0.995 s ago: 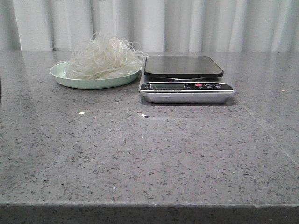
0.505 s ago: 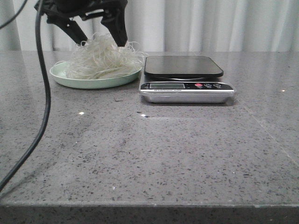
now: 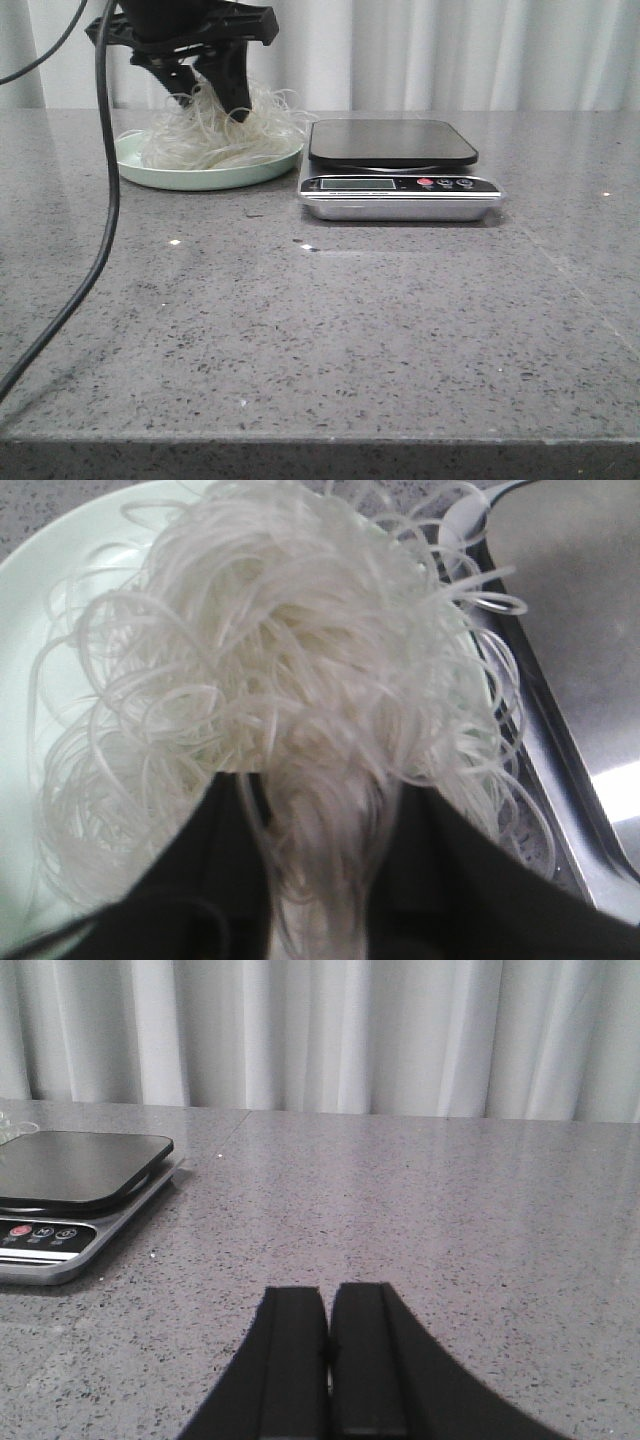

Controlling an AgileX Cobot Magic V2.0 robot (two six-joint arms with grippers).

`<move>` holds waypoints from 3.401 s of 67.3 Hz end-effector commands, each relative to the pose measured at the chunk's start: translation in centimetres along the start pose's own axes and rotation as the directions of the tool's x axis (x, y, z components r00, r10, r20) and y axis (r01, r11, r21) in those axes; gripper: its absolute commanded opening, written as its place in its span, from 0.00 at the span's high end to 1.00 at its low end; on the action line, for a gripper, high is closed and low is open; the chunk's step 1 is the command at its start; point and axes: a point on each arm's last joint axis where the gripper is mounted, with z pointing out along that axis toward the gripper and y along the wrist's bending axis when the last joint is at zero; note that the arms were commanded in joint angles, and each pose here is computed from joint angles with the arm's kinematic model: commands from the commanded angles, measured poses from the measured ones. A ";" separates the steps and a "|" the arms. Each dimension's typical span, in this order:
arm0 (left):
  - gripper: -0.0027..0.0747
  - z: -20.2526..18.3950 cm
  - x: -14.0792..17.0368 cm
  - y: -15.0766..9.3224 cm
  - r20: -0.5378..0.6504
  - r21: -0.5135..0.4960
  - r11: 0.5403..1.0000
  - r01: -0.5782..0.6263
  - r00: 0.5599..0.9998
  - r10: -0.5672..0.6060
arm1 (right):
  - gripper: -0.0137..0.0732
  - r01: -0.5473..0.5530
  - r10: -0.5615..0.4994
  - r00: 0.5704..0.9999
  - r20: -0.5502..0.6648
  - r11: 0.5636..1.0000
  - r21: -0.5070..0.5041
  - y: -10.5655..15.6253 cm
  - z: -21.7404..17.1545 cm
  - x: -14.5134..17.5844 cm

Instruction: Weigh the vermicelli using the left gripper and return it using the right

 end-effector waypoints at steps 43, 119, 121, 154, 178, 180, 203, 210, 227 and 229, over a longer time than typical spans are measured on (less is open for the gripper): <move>0.80 -12.5 -6.4 -7.1 0.446 0.118 0.982 -0.144 0.892 0.077 | 0.65 0.014 -0.014 0.995 0.102 1.000 -0.004 0.1 -0.2 -1.1; 0.24 -14.0 -6.2 -10.4 0.366 0.179 0.937 -0.299 0.905 0.219 | 0.65 0.014 -0.014 0.995 0.102 1.000 -0.004 0.1 -0.2 -1.1; 0.25 -14.9 -6.0 -10.3 0.379 0.175 0.934 -0.310 0.897 0.227 | 0.65 0.014 -0.014 0.995 0.102 1.000 -0.004 0.1 -0.2 -1.1; 0.44 -22.8 0.7 -8.0 0.528 0.126 0.929 -0.347 0.817 0.234 | 0.65 0.014 -0.014 0.995 0.102 1.000 -0.004 0.1 -0.2 -1.1; 0.45 -22.4 11.1 -5.1 0.640 0.099 0.948 -0.304 0.748 0.173 | 0.65 0.014 -0.014 0.995 0.102 1.000 -0.004 0.1 -0.2 -1.1; 0.46 -22.3 12.2 -4.8 0.650 0.097 0.949 -0.301 0.741 0.169 | 0.65 0.014 -0.014 0.995 0.102 1.000 -0.004 0.1 -0.2 -1.1; 0.49 -22.5 22.9 -1.8 0.810 0.069 0.960 -0.271 0.576 0.104 | 0.65 0.014 -0.014 0.995 0.102 1.000 -0.004 0.1 -0.2 -1.1; 0.58 -22.1 26.3 -1.0 0.856 0.062 0.963 -0.262 0.510 0.083 | 0.65 0.014 -0.014 0.995 0.102 1.000 -0.004 0.1 -0.2 -1.1; 0.80 -20.7 31.5 0.3 0.919 0.056 0.966 -0.252 0.392 0.049 | 0.65 0.014 -0.014 0.995 0.102 1.000 -0.004 0.1 -0.2 -1.1; 0.80 -20.8 31.6 0.4 0.927 0.055 0.967 -0.249 0.372 0.044 | 0.65 0.014 -0.014 0.995 0.102 1.000 -0.004 0.1 -0.2 -1.1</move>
